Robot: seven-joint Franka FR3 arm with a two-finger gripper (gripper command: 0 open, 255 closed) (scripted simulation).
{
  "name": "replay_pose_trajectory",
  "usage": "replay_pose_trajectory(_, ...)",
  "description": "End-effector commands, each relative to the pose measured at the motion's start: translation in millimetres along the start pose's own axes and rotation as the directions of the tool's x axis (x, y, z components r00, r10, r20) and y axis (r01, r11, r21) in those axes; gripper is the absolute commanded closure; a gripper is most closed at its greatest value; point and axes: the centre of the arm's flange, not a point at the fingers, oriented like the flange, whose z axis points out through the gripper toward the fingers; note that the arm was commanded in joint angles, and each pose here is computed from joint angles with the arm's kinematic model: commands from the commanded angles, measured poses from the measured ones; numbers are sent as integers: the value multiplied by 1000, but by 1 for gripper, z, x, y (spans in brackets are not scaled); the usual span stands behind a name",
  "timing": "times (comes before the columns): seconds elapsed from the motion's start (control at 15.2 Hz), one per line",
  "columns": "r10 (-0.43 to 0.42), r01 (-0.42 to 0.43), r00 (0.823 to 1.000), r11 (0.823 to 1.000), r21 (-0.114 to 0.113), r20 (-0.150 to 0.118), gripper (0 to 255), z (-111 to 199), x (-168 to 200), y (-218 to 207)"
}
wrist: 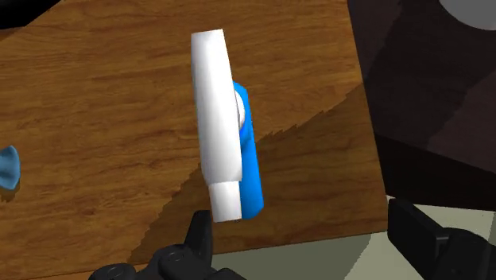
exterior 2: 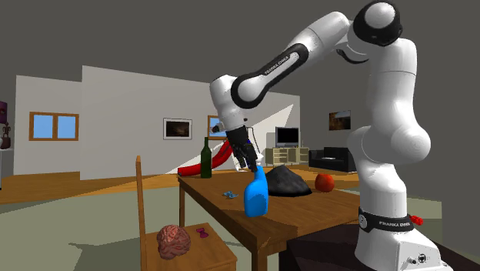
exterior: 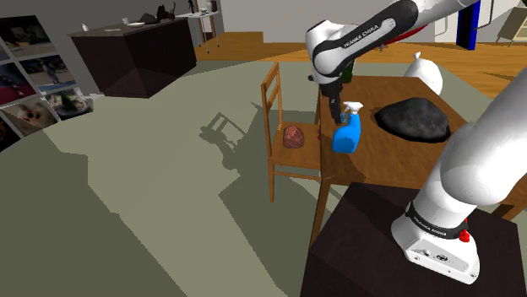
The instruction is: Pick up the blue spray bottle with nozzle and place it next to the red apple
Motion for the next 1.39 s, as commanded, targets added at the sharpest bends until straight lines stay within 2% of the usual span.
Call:
replay_pose_trajectory(0.0,-45,45,998,999,2,47,0,22,11,14)
replay_pose_trajectory(0.13,-86,86,992,996,5,92,0,44,21,28)
replay_pose_trajectory(0.66,-87,87,992,996,6,93,0,85,18,29)
replay_pose_trajectory(1.19,-87,87,992,996,6,93,0,85,18,28)
replay_pose_trajectory(1.25,-87,87,992,996,6,93,255,85,18,28)
replay_pose_trajectory(1.32,-87,87,992,996,6,93,255,85,18,28)
